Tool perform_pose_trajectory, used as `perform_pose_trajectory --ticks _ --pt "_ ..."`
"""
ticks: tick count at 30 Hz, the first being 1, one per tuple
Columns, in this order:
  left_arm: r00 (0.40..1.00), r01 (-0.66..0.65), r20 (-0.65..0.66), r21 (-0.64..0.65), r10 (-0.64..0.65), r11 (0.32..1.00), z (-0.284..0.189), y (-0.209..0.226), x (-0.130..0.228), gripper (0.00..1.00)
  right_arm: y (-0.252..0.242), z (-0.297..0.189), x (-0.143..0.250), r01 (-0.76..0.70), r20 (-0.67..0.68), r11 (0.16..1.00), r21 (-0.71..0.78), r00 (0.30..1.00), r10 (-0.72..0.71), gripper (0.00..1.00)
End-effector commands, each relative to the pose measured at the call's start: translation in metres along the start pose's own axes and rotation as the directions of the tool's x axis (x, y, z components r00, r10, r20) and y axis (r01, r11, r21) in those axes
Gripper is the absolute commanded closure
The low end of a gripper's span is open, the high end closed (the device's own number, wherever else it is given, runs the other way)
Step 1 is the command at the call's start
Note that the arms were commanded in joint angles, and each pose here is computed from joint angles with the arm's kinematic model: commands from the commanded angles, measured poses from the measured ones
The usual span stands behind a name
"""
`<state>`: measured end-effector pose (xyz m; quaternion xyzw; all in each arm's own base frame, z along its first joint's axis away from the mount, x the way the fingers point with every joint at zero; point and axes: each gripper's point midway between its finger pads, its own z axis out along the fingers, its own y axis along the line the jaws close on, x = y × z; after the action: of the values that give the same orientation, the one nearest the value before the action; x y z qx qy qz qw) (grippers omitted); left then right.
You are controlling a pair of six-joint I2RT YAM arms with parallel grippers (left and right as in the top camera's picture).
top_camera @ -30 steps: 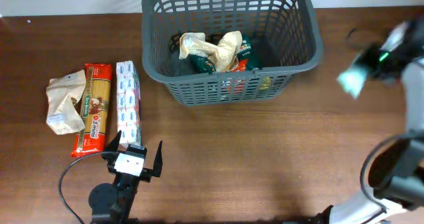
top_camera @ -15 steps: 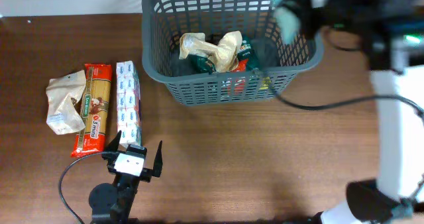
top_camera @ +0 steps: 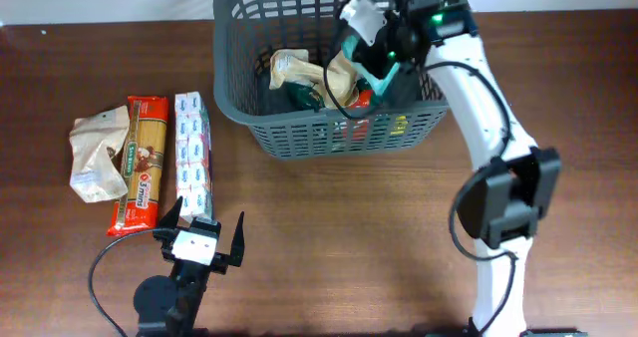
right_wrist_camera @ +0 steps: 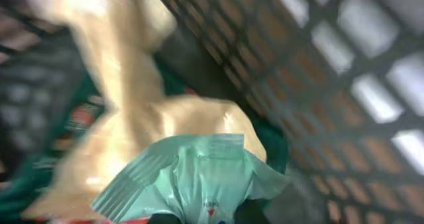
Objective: Pack container
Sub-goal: 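Lift the wet-wipe pack into the basket and release, then reach left gripper to the white Kleenex box and grasp it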
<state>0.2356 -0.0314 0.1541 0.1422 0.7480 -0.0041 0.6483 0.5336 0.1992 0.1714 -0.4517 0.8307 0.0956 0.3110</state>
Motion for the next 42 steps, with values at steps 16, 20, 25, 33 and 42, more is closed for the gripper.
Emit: perform_pose_trajectory --ticks 16,20,25,33,42 --pt "1.0 0.006 0.004 0.007 -0.006 1.0 0.0 -0.001 0.001 0.01 -0.062 -0.266 -0.067 -0.34 0.269 0.735 0.586 0.938 0.22 0.11" --pt "1.0 0.006 0.004 0.007 -0.006 1.0 0.0 -0.001 0.001 0.01 -0.066 -0.349 -0.057 -0.474 0.415 0.618 0.627 0.875 0.25 0.06" --pt "1.0 0.006 0.004 0.007 -0.006 1.0 0.0 -0.001 0.001 0.01 -0.097 -0.405 0.012 -0.693 0.547 0.396 0.602 0.719 0.429 0.01" --pt "1.0 0.006 0.005 0.007 -0.006 1.0 0.0 -0.001 0.0 0.01 -0.131 -0.365 0.16 -0.92 0.47 0.111 0.376 0.293 0.833 0.01" --pt "0.995 0.097 0.021 0.005 -0.097 0.995 0.0 0.0 -0.004 0.01 -0.124 -0.294 0.243 -0.932 0.251 -0.015 0.362 0.082 0.965 0.01"
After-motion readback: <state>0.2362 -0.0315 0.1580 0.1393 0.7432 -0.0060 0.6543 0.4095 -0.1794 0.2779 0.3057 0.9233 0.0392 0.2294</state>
